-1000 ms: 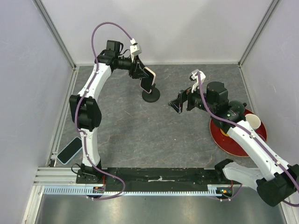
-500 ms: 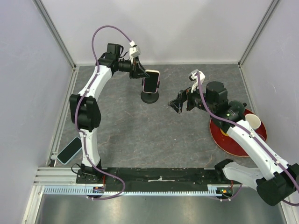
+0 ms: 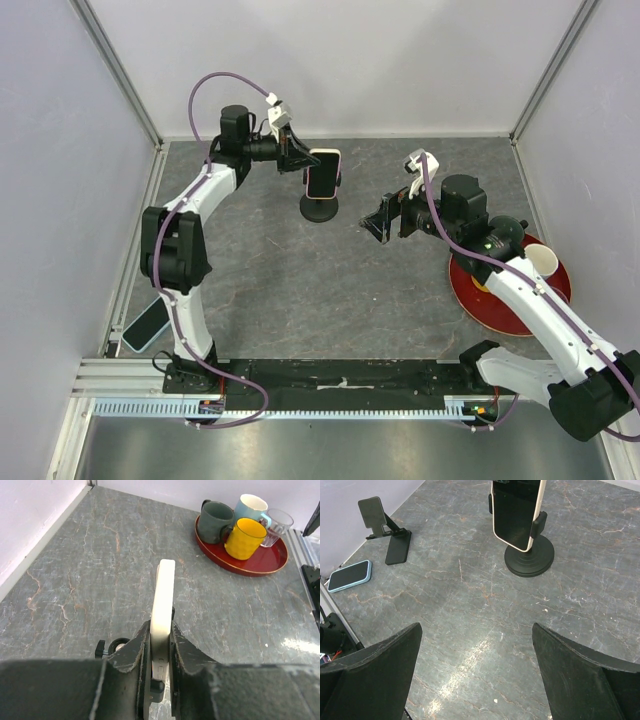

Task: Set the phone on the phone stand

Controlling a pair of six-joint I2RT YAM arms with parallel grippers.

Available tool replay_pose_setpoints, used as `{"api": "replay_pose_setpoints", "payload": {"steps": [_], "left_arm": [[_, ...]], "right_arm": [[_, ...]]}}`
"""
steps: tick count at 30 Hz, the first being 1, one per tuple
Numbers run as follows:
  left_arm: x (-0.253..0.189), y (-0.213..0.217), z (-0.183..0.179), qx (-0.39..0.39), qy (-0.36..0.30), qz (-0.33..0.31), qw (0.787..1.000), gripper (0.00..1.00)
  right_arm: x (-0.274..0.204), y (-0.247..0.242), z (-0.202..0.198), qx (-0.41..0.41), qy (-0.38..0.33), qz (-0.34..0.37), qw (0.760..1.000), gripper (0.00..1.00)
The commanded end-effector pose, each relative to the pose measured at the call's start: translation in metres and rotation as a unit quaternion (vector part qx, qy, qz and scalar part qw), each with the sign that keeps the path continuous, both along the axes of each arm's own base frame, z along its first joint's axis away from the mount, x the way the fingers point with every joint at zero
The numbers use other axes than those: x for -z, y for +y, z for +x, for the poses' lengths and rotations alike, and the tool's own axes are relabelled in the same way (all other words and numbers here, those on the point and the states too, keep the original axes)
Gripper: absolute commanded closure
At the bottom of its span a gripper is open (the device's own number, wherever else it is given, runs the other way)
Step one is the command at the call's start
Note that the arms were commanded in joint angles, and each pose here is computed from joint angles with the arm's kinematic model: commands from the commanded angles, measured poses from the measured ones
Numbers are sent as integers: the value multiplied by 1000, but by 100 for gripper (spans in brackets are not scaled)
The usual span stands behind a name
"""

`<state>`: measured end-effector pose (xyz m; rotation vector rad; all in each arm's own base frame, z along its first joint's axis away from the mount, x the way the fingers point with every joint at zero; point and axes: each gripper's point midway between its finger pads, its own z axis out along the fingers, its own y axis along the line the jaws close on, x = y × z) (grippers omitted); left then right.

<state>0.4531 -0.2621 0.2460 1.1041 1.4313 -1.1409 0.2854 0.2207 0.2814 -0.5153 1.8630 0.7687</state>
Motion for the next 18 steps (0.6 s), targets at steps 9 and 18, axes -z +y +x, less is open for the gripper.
{"api": "replay_pose_setpoints", "payload": {"steps": [9, 18], "left_arm": [[-42, -6, 42, -31, -32, -85, 995, 98], [-39, -11, 59, -36, -13, -87, 995, 96]], "right_arm": [[-5, 0, 2, -2, -15, -2, 1000, 2], [-2, -3, 3, 4, -19, -12, 1000, 2]]}}
